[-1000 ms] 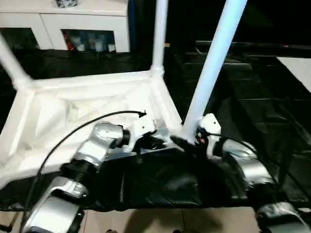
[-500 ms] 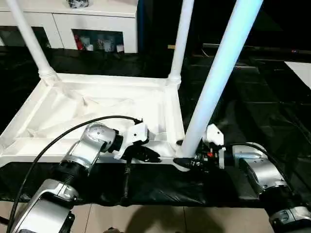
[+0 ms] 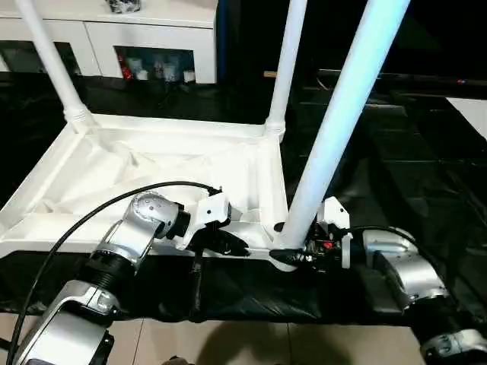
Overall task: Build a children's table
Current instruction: Rotate leg to tighten
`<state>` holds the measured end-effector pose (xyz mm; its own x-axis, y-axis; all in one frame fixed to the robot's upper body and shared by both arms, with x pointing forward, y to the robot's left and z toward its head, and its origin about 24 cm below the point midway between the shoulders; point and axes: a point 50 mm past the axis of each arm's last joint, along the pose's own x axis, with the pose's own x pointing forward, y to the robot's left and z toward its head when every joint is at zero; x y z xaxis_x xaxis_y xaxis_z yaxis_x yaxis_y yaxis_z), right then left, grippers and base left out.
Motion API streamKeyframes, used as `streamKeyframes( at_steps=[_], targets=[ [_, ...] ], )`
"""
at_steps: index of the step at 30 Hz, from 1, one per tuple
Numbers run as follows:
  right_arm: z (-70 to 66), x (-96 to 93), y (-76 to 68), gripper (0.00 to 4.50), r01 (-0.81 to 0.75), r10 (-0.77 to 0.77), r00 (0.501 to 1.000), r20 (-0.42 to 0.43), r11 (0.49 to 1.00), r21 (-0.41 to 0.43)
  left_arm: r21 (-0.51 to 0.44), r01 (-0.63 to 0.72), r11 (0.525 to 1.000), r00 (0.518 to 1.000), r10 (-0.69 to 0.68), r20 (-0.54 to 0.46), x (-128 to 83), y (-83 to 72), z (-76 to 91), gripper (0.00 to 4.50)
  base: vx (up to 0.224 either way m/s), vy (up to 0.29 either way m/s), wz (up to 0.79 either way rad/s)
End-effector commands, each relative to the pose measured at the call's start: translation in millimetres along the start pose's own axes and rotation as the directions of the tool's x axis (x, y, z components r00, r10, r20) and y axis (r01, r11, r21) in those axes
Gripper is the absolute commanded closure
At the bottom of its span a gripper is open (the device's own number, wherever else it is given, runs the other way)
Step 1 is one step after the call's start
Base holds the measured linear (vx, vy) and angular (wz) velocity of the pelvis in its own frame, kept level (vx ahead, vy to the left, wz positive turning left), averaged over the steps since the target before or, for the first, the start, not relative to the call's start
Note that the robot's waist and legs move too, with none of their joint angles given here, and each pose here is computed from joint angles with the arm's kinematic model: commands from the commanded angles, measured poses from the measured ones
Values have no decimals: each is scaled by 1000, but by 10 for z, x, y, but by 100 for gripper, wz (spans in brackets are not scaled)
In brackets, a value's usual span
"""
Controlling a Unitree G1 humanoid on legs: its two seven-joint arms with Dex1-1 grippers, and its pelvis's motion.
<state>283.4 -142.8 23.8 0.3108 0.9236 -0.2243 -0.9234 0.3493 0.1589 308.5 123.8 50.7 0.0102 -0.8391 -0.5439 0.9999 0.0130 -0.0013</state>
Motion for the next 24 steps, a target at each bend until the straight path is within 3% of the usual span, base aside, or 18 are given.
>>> streamKeyframes(
  at_steps=[1, 6, 9, 14, 17, 20, 21, 24],
  targets=[
    [74, 97, -13, 183, 46, -49, 995, 82, 998, 47, -1, -46, 999, 999, 46, -26, 151, 32, 54, 450, 0, 0, 0],
    [18, 410, -87, 184, 320, -329, 941, 85, 942, 102, -73, -167, 983, 985, 170, 33, 518, 56, 217, 450, 0, 0, 0],
    [16, 503, -88, 184, 367, -378, 922, 78, 922, 125, -82, -189, 978, 981, 193, 34, 616, 53, 259, 450, 0, 0, 0],
    [80, 740, -80, 184, 496, -497, 866, 51, 868, 40, -69, -229, 971, 973, 230, 11, 811, 38, 328, 450, 0, 0, 0],
    [126, 746, -95, 184, 509, -508, 856, 91, 861, 20, -68, -226, 972, 974, 227, 6, 799, 33, 320, 450, 0, 0, 0],
    [153, 681, -133, 114, 503, -503, 855, 123, 864, 37, -70, -216, 974, 976, 216, -1, 744, 34, 290, 450, 0, 0, 0],
    [165, 584, -168, 107, 478, -476, 870, 131, 878, 18, -75, -206, 976, 979, 206, -10, 664, 48, 244, 450, 0, 0, 0],
    [163, 525, -182, 96, 455, -451, 884, 127, 890, -10, -78, -200, 977, 980, 199, -17, 614, 60, 216, 450, 0, 0, 0]
  ],
)
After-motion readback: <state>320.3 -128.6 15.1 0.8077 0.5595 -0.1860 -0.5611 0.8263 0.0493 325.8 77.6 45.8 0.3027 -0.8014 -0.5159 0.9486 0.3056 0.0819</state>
